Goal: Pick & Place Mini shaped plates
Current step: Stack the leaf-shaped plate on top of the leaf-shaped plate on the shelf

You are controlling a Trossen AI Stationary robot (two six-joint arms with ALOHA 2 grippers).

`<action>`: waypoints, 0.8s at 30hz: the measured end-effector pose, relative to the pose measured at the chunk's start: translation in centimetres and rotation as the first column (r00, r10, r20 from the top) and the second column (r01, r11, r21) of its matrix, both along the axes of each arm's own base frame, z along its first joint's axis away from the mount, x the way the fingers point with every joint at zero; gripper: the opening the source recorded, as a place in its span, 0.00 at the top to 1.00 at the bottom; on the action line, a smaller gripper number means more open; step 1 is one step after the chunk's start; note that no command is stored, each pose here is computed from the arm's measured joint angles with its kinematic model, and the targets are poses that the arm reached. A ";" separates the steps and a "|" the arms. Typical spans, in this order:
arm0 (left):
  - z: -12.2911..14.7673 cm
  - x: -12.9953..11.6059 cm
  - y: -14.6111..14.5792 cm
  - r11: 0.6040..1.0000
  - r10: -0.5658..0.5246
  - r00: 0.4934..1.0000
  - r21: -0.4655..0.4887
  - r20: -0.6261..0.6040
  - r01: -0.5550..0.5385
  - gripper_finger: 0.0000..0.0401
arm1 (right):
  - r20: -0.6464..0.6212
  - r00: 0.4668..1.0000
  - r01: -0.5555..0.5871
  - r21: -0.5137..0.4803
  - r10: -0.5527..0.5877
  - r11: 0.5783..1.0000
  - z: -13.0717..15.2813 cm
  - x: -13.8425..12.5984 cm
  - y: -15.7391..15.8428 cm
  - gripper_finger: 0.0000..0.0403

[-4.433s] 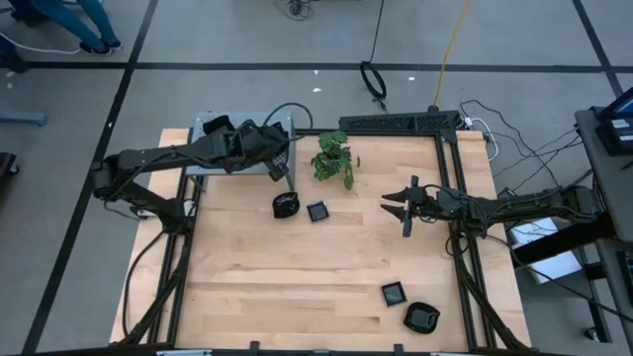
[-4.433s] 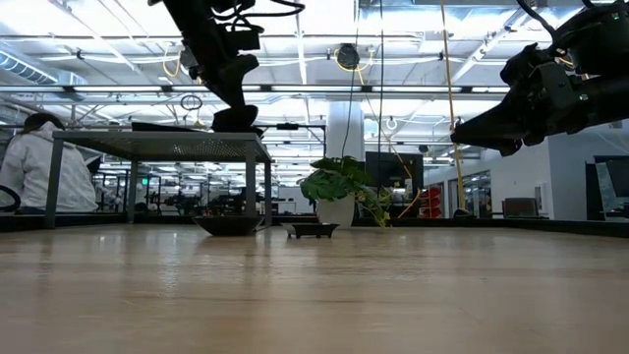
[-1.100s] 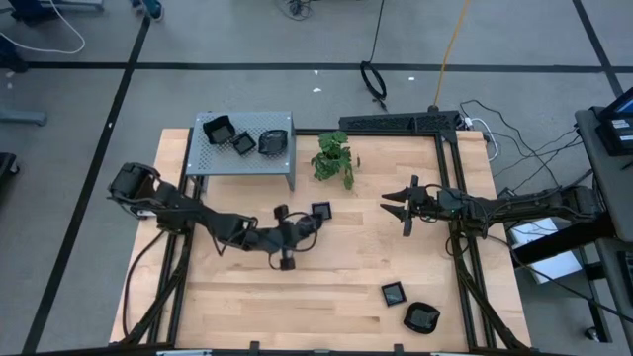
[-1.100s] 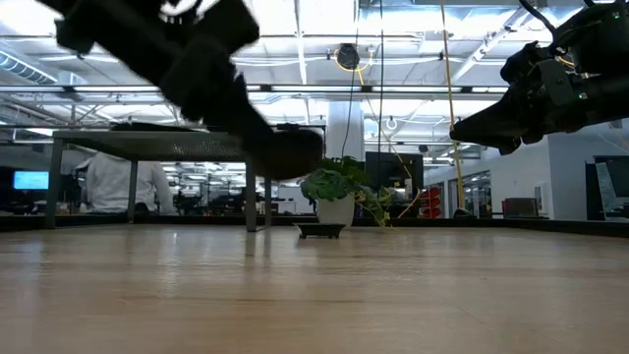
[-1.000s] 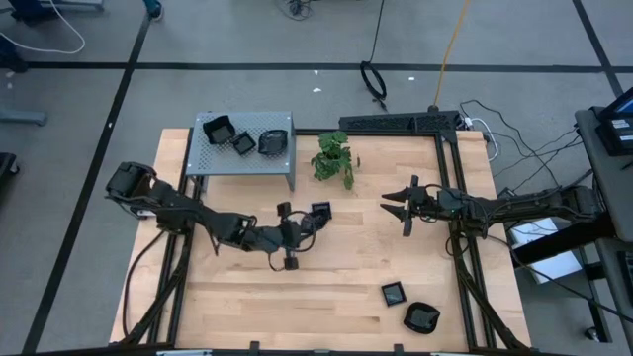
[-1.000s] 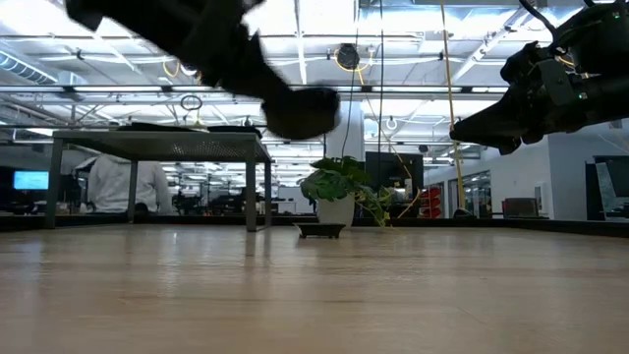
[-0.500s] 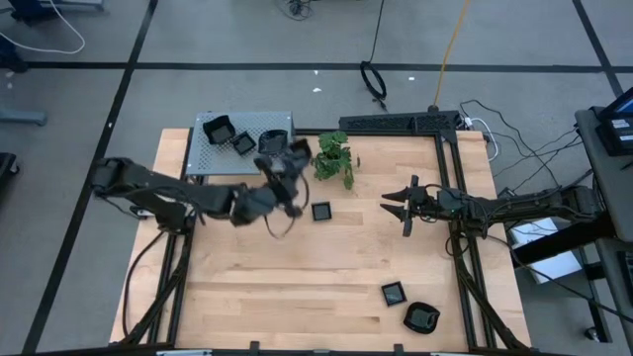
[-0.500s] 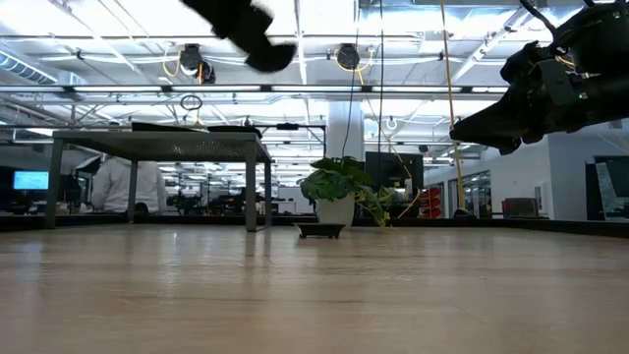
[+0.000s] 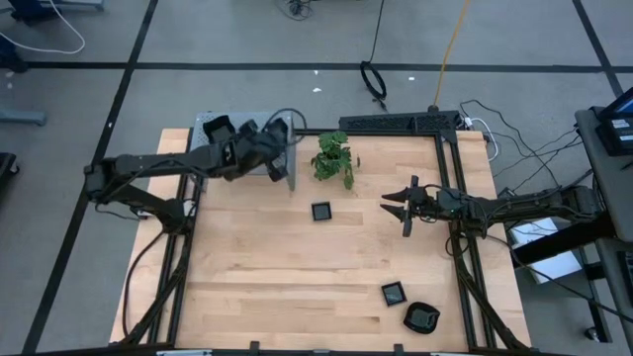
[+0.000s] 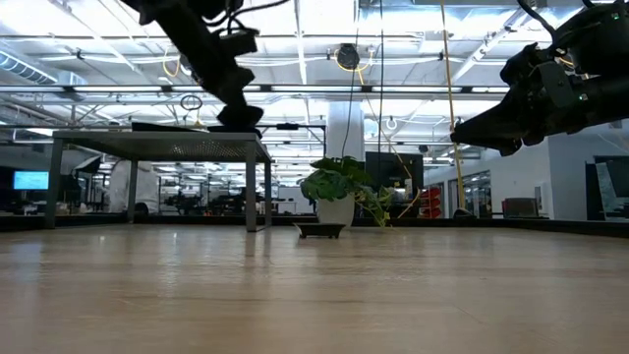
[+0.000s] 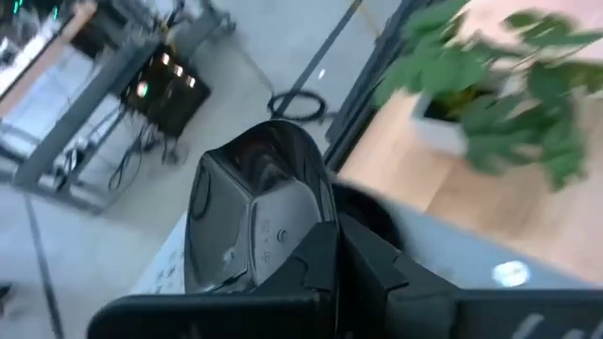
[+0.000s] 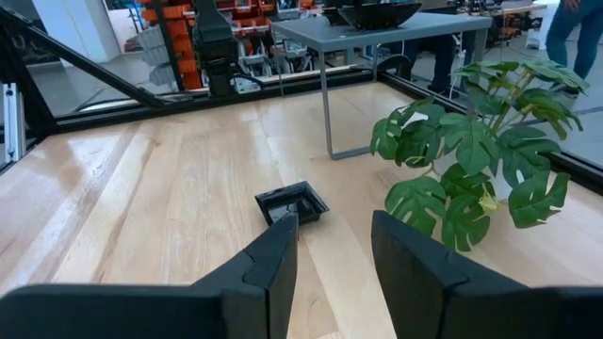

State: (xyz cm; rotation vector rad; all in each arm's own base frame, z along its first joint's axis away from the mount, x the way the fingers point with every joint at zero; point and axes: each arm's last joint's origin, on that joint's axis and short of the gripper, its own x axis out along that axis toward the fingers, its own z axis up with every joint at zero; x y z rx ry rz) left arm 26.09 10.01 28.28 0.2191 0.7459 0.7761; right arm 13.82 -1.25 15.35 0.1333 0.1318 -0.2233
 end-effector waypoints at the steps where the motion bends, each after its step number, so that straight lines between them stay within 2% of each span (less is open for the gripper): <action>1: -0.1 -0.2 0.3 1.000 0.015 1.000 -0.008 -0.009 -0.015 0.97 | 0.000 1.000 0.000 0.000 0.000 1.000 0.0 0.0 0.0 0.68; 6: -0.4 -0.5 0.7 0.998 -0.013 1.000 -0.058 -0.022 0.011 0.98 | 0.000 1.000 0.000 0.000 0.000 1.000 0.0 0.0 0.0 0.68; 11: -0.4 -0.5 0.6 0.998 -0.022 1.000 -0.066 -0.018 0.021 0.97 | 0.000 1.000 0.000 0.000 0.000 1.000 0.0 0.0 0.0 0.68; 18: -0.4 -0.6 0.7 0.994 0.078 0.997 -0.076 0.024 -0.076 0.80 | 0.000 1.000 0.000 0.000 0.000 1.000 0.0 0.0 0.0 0.68; 24: -0.4 -0.2 -0.2 0.996 0.044 0.999 -0.075 0.025 -0.042 0.64 | 0.000 1.000 0.000 0.000 0.000 1.000 0.0 0.0 0.0 0.68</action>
